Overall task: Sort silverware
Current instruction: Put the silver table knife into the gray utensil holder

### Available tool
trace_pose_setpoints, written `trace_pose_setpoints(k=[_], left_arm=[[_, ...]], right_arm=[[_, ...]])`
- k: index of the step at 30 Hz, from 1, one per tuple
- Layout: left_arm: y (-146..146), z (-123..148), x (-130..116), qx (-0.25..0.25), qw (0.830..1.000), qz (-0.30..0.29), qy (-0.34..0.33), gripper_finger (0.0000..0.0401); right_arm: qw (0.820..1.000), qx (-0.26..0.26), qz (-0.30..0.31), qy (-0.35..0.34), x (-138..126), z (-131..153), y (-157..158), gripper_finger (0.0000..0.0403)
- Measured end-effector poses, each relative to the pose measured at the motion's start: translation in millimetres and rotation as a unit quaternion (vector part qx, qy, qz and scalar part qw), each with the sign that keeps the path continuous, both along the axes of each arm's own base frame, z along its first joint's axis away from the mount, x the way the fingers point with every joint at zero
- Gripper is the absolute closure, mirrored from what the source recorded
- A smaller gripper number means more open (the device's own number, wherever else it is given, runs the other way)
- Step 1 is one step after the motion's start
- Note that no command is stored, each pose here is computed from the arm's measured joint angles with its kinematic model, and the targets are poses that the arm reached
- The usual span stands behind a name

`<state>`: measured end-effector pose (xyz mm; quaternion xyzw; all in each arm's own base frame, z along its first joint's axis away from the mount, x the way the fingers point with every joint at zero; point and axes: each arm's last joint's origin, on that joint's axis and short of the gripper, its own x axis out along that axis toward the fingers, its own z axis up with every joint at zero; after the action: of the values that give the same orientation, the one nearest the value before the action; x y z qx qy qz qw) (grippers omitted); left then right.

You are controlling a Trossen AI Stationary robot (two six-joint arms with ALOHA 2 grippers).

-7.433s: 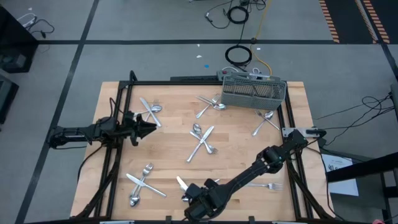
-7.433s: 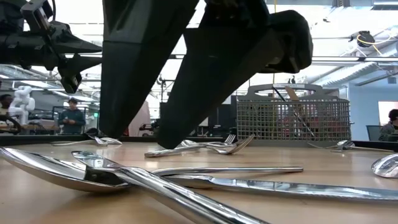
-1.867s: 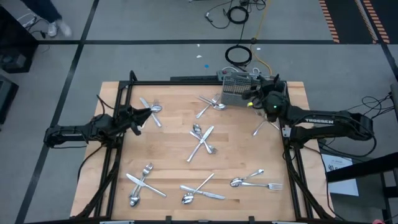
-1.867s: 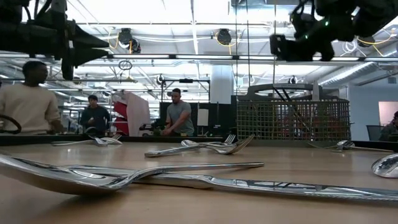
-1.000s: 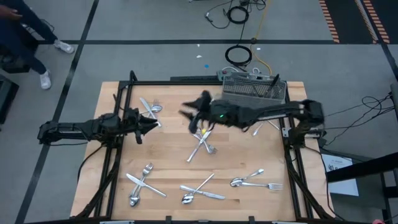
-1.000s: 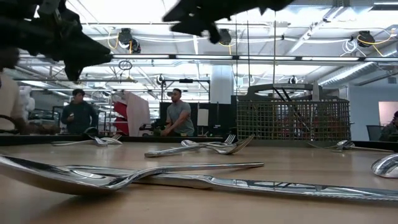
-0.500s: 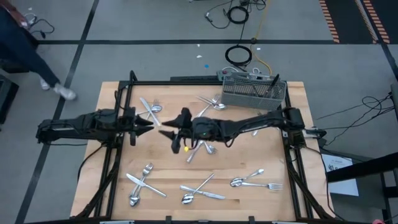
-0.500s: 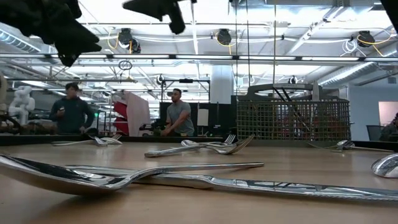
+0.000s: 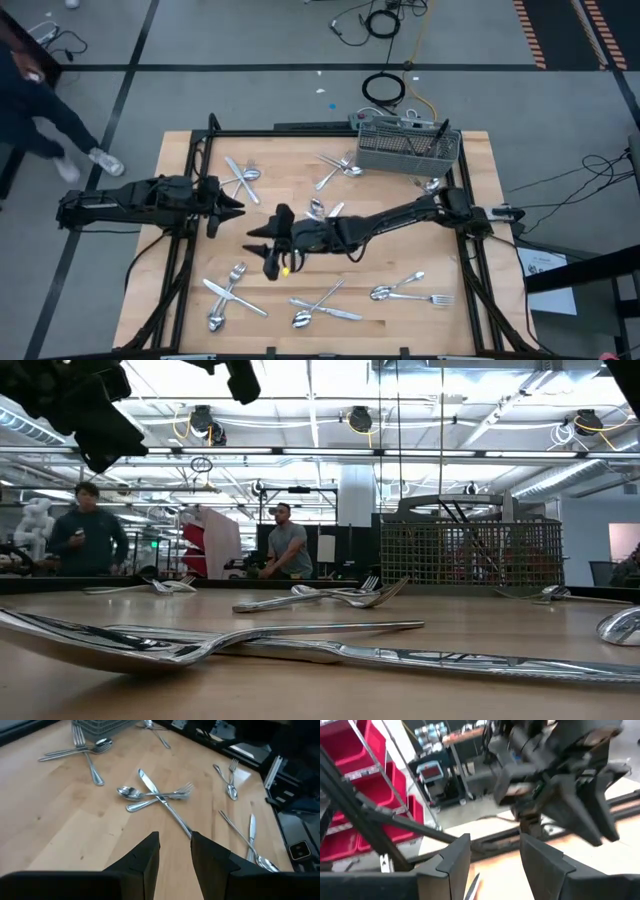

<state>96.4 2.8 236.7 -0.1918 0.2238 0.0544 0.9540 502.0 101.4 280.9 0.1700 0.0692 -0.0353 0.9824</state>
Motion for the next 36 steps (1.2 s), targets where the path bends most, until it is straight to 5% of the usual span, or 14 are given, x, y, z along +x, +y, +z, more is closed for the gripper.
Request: trace_pose_setpoints(k=[10,26,36], left_arm=[[0.0,2.3,2.5,-0.035,0.999,0.017,0.015,0.0281],[-2.5,18.9,6.5,-0.017,0.999,-0.044,0.007,0.0281],[-3.1,18.7,6.9,-0.023,0.998,-0.052,0.008,0.0281]], right_arm=[[1.0,0.002,0.016,0.018,0.2,1.0,19.1,0.0241],[0.995,0.09,0.015,0.033,12.4,-73.9,72.5,0.0241],[0.994,0.073,0.007,0.083,56.7,-76.2,78.5,0.0258]])
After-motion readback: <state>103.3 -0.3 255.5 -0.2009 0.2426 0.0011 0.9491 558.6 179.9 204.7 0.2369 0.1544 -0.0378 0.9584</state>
